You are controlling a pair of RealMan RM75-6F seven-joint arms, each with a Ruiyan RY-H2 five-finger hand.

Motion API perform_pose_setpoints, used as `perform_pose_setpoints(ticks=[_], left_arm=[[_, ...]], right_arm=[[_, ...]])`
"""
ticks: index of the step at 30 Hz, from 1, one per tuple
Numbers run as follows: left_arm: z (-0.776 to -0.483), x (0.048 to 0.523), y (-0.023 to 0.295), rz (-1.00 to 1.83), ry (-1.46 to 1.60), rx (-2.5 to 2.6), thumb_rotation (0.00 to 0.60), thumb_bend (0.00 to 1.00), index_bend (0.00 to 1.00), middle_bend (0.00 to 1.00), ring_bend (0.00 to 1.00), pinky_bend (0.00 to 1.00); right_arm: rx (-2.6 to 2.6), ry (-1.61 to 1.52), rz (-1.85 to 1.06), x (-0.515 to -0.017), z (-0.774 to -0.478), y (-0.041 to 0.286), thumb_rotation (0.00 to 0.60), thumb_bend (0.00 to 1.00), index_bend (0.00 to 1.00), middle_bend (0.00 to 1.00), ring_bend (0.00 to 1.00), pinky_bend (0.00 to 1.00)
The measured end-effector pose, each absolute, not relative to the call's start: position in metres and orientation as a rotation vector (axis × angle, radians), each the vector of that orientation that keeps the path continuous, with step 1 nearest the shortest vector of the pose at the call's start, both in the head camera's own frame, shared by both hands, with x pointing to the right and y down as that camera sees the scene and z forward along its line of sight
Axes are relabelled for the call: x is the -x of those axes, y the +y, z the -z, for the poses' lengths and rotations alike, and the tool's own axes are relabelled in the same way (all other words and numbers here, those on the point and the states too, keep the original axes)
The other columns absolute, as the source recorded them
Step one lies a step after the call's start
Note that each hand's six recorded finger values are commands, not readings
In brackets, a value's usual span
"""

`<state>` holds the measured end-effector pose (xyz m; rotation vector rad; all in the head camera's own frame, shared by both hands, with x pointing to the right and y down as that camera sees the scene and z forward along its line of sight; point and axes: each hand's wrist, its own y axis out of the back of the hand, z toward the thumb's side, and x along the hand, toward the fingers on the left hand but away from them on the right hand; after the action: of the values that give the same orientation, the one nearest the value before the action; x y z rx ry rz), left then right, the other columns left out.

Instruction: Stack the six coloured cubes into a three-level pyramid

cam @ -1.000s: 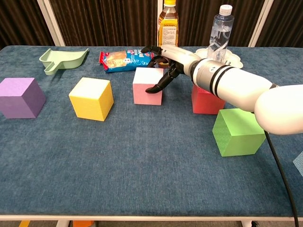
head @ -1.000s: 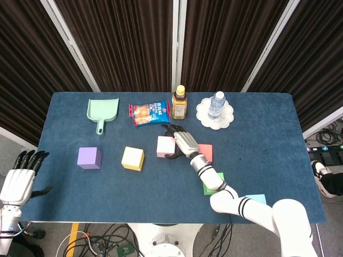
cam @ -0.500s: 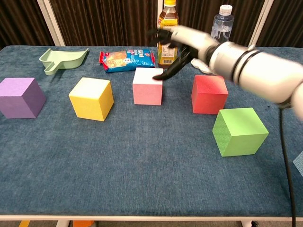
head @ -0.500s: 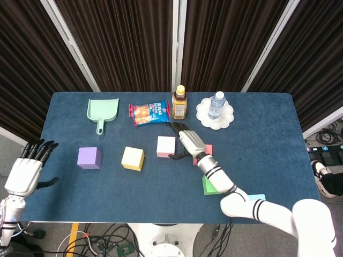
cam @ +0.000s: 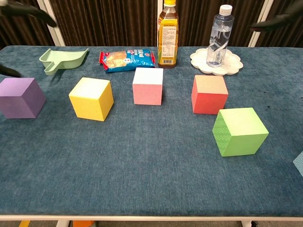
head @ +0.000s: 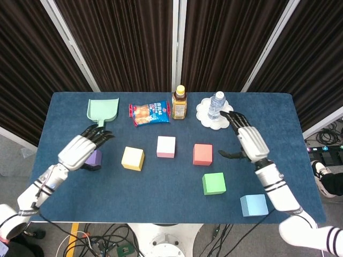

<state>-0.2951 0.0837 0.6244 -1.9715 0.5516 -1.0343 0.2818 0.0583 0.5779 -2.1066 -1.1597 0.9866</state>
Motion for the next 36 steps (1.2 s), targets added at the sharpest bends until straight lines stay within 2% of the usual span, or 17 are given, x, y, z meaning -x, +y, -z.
perform_pose_setpoints(ticks=[7, 15, 22, 30, 36], left_arm=[[-0.665, 0.241, 0.078, 1.022, 0.392, 2.052, 0.600, 0.00, 0.14, 0.12, 0.06, 0.04], [-0.694, 0.221, 0.078, 1.070, 0.301, 2.050, 0.600, 0.00, 0.14, 0.12, 0.06, 0.04], [-0.705, 0.225, 0.079, 1.145, 0.356, 2.053, 0.600, 0.00, 0.16, 0.24, 0.18, 0.09], [-0.712, 0.224, 0.083, 1.173, 0.369, 2.022, 0.600, 0.00, 0.27, 0.22, 0.19, 0.09], [-0.717, 0.223, 0.081, 1.187, 0.379, 2.028, 0.600, 0.00, 0.29, 0.22, 0.19, 0.09]], right_arm=[[2.091, -1.198, -1.020, -0.315, -0.571, 0.081, 0.600, 0.10, 0.00, 0.10, 0.00, 0.00], [2.100, -1.205, -1.012, -0.322, -0.573, 0.086, 0.600, 0.10, 0.00, 0.10, 0.00, 0.00], [2.111, -1.201, -1.031, -0.325, -0.581, 0.088, 0.600, 0.10, 0.00, 0.10, 0.00, 0.00], [2.120, -1.206, -1.035, -0.329, -0.585, 0.088, 0.600, 0.10, 0.00, 0.10, 0.00, 0.00], [2.128, -1.209, -1.038, -0.331, -0.587, 0.088, 0.600, 0.10, 0.00, 0.10, 0.00, 0.00]])
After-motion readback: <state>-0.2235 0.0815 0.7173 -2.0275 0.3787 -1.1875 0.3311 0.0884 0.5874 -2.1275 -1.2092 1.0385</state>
